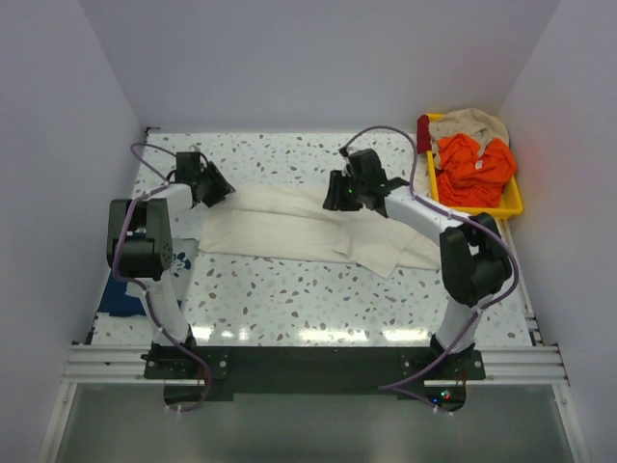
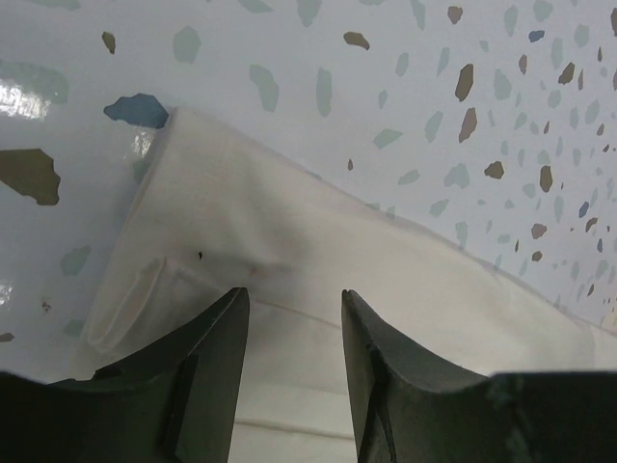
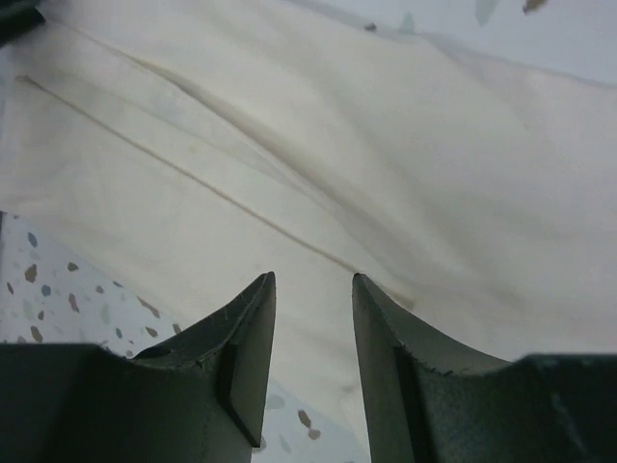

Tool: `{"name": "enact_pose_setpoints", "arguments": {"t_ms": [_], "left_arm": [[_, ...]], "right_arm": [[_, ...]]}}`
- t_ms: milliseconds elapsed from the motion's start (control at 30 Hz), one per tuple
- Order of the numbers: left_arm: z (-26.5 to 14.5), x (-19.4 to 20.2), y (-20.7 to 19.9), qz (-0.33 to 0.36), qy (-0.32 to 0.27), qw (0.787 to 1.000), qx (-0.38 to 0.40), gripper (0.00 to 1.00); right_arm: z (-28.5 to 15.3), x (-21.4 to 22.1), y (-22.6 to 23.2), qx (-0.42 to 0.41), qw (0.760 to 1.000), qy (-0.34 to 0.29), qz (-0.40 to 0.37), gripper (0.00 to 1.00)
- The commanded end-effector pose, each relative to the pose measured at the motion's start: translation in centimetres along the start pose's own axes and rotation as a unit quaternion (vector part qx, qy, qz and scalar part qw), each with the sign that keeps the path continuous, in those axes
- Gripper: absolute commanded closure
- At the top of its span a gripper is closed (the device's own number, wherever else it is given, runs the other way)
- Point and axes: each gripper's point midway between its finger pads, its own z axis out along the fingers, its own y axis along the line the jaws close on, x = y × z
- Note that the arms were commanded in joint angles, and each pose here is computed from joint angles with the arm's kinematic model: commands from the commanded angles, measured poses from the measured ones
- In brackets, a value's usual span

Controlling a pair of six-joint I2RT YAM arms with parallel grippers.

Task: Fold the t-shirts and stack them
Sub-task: Fold the tshirt

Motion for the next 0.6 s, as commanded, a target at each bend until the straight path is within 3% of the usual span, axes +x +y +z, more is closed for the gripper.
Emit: {"name": "enact_pose_setpoints", "arguments": {"t_ms": [0, 300, 567], "left_arm": [[-1.8, -0.6, -0.7, 0.016, -0.015, 1.0, 0.005, 0.52], [-4.0, -0.4, -0.9, 0.025, -0.022, 0.999, 0.003, 0.53], [-5.2, -0.5, -1.3, 0.023, -0.03, 0.999, 0.012, 0.53]], "right_arm": [[3.9, -0.5, 1.9, 0.003, 1.0, 0.003, -0.013, 0.59], [9.9, -2.3, 4.7, -0.013, 1.0, -0.01, -0.02, 0.6], [10.9, 0.1, 6.4, -0.031, 0.999, 0.009, -0.023, 0.61]]}}
